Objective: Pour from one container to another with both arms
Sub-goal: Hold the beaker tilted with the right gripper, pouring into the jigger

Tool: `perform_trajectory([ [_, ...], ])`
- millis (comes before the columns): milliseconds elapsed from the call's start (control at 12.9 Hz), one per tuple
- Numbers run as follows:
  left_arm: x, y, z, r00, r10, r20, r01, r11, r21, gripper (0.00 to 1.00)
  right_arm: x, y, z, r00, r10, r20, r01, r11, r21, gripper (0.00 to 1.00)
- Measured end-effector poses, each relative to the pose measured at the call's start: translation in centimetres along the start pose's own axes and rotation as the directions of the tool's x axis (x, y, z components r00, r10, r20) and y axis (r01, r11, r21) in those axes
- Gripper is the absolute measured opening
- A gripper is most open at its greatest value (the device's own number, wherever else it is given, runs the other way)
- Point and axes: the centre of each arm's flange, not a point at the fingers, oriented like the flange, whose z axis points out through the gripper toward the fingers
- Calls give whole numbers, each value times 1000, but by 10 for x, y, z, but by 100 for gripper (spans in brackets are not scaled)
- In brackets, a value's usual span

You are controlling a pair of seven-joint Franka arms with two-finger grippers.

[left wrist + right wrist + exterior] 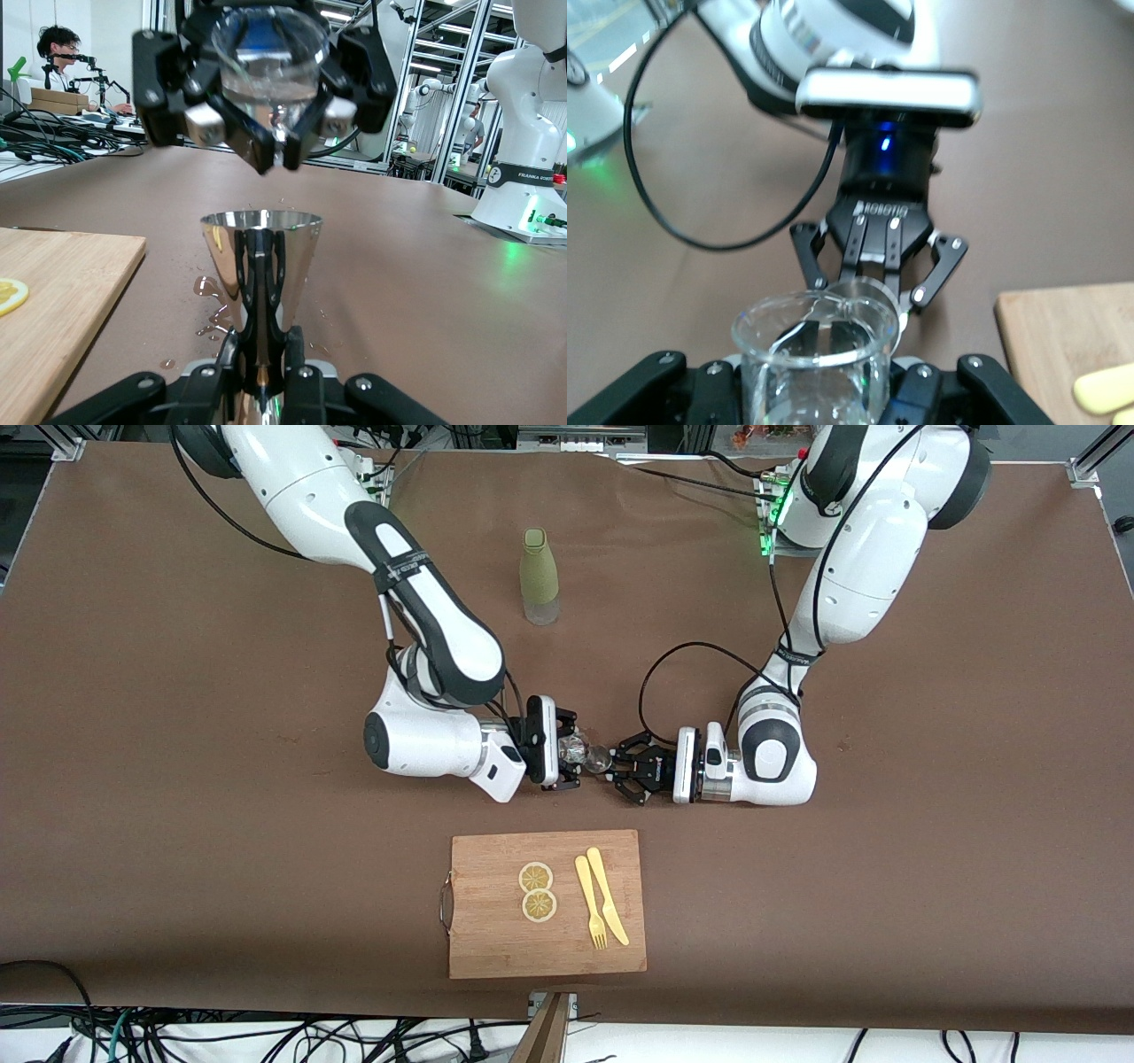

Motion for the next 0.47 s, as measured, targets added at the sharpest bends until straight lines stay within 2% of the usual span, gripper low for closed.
perform_trajectory([
  [155, 1, -1, 0, 1000, 3, 0, -3, 1000, 1, 22, 1, 0, 0, 997, -24, -72, 24, 1000, -4, 13],
  [310, 1, -4, -7, 1000, 18, 2, -18, 1000, 11, 22, 0, 1, 0, 994, -42, -105, 42, 999, -5, 13],
  [466, 0, -9, -26, 999, 36, -17, -36, 999, 21, 22, -6, 5, -11, 991, -52, -122, 54, 998, 18, 13],
])
